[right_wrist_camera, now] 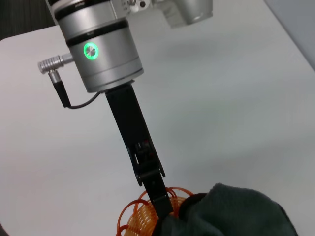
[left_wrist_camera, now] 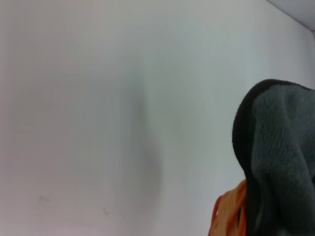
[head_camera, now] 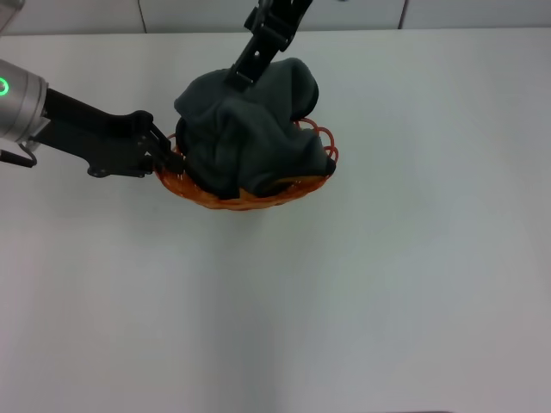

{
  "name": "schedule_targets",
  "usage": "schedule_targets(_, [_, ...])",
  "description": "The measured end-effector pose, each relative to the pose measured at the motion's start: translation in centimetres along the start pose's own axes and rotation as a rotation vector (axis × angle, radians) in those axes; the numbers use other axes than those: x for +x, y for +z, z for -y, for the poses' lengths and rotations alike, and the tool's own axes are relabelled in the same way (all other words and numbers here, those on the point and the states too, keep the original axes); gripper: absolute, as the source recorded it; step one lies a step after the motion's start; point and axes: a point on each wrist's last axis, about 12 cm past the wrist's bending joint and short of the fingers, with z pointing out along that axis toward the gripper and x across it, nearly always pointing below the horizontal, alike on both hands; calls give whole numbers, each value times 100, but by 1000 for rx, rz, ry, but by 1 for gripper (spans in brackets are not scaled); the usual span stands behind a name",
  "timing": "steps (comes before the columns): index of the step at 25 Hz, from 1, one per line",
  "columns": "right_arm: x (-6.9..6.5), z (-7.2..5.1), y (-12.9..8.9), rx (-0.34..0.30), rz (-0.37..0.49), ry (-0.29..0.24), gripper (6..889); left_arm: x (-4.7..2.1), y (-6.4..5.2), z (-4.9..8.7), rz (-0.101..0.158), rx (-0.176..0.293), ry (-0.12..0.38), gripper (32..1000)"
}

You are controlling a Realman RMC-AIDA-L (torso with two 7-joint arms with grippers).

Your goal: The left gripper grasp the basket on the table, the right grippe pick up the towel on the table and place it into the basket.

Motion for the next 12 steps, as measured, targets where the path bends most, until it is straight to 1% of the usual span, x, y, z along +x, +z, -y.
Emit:
schedule_targets(4, [-6,-19,-41,-3,-3,1,861,4,-1,-7,0,0,-2,108])
schedule_targets(12, [0,-18,-48,0,-11,14,861,8,-1,-12,0,0,-3,108])
